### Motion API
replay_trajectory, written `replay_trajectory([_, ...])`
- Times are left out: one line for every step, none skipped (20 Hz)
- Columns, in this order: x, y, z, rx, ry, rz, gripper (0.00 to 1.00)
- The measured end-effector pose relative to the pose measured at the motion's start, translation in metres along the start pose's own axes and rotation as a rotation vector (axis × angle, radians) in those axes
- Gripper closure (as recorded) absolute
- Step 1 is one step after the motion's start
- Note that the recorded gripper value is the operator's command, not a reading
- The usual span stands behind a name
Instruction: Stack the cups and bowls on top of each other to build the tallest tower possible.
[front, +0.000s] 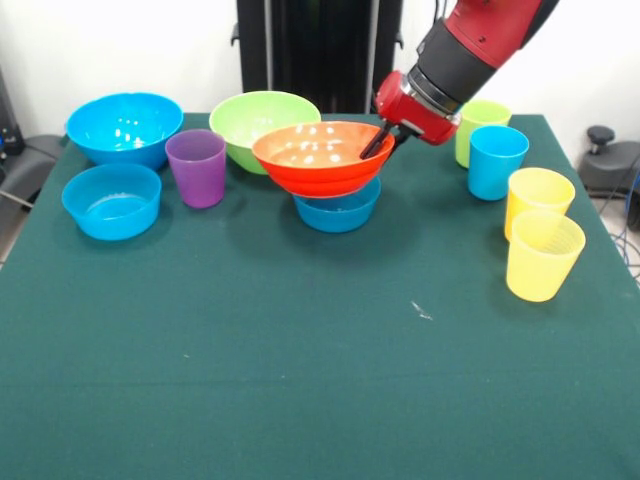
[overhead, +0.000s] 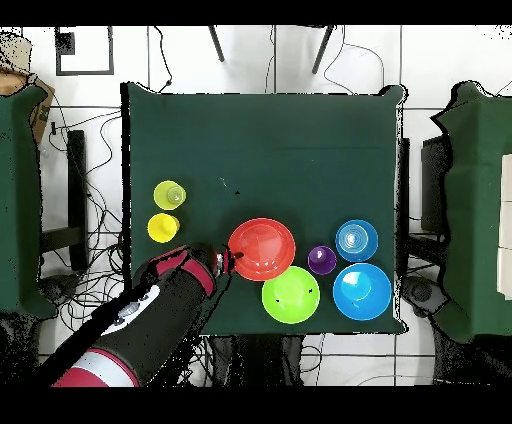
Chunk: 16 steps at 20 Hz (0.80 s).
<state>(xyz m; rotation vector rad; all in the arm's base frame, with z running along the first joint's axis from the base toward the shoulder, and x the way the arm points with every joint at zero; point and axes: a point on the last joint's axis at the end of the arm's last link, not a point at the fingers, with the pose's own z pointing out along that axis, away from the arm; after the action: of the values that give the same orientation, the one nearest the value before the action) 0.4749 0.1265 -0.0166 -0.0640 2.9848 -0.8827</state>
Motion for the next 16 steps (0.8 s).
replay_trajectory([-0.0001,0.0001,0.0000,0.000,0.000,0.001,1.00])
replay_trajectory([-0.0002,0.0003,-0.0001,-0.001,0.000,0.002,1.00])
replay_trajectory([-0.0003,0.0007,-0.0002,-0.002,0.001,0.003,1.00])
replay_trajectory([-0.0004,0.0013,-0.0003,-0.003,0.001,0.005,1.00])
replay_trajectory([-0.0005,0.0015,-0.0003,-0.004,0.001,0.006,1.00])
replay_trajectory([-0.0007,0.0018,-0.0004,-0.005,0.002,0.008,1.00])
replay_trajectory([-0.0008,0.0023,-0.0005,-0.006,0.002,0.009,1.00])
replay_trajectory([-0.0011,0.0035,-0.0007,-0.009,0.003,0.013,1.00])
replay_trajectory([-0.0012,0.0039,-0.0008,-0.010,0.003,0.014,1.00])
replay_trajectory([-0.0013,0.0042,-0.0008,-0.011,0.003,0.015,1.00])
replay_trajectory([-0.0014,0.0047,-0.0009,-0.012,0.004,0.016,1.00])
replay_trajectory([-0.0015,0.0054,-0.0010,-0.013,0.004,0.018,1.00])
replay_trajectory([-0.0016,0.0062,-0.0011,-0.015,0.005,0.020,1.00])
replay_trajectory([-0.0017,0.0068,-0.0012,-0.017,0.005,0.021,1.00])
replay_trajectory([-0.0017,0.0071,-0.0012,-0.017,0.006,0.022,1.00])
replay_trajectory([-0.0019,0.0077,-0.0013,-0.019,0.006,0.023,1.00])
